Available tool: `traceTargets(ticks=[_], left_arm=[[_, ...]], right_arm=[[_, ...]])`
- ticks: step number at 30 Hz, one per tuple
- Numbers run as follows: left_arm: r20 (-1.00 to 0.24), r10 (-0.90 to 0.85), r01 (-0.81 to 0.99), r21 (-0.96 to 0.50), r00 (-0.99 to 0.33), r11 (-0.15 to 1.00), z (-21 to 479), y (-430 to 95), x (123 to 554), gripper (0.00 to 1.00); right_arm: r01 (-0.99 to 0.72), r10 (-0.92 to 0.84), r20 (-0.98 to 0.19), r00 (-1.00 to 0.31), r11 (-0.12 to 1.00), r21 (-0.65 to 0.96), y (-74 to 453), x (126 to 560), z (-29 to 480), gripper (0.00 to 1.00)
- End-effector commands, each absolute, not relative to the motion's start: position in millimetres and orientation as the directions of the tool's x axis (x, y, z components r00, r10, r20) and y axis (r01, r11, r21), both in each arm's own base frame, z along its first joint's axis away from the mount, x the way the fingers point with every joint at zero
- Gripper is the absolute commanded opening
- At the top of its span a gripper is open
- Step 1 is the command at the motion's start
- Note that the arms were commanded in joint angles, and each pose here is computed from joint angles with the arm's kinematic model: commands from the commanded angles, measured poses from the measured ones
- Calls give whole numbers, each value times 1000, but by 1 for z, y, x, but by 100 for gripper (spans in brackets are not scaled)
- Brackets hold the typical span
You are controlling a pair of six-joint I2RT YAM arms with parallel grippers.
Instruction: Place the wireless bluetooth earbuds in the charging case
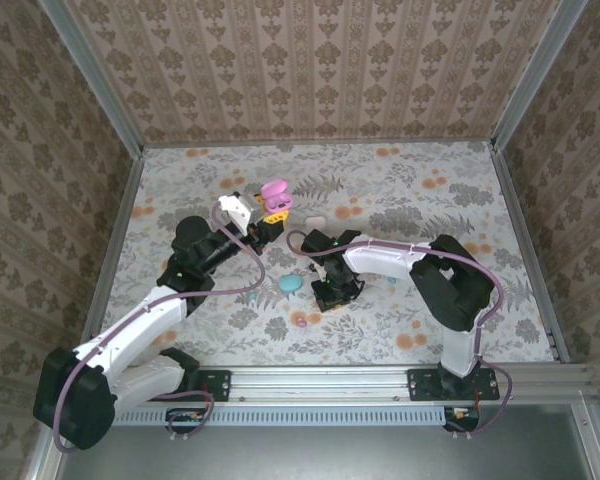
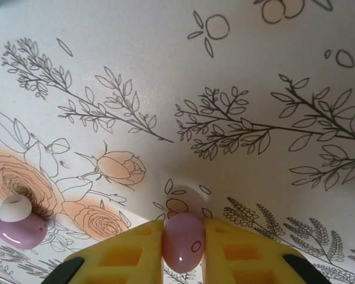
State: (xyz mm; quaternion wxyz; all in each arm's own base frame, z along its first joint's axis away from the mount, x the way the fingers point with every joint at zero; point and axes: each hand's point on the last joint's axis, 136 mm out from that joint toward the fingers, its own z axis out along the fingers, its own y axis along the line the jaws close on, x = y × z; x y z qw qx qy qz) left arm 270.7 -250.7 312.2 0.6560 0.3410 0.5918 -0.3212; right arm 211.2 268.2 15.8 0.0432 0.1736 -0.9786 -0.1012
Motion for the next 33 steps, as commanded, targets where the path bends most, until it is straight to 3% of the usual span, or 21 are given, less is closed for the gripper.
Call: traceTargets(ticks=[1, 12, 22, 33], left_arm=[[-989, -58, 830, 84, 138, 552, 335, -253, 269, 40], [-992, -44, 836, 79, 122, 543, 330, -258, 273, 39], [-998, 7, 873, 60, 65, 485, 306, -286, 278, 38], [-998, 21, 909, 57, 53, 412, 293, -316, 271, 38]], right_arm=[[-351, -353, -47, -934, 891, 289, 294, 221, 24, 21], [-274, -218, -207, -954, 914, 300, 250, 246, 86, 20], [-279, -117, -471, -874, 915, 290, 206, 266, 213, 21], [-383, -91, -625, -775, 855, 349, 220, 275, 306, 22]])
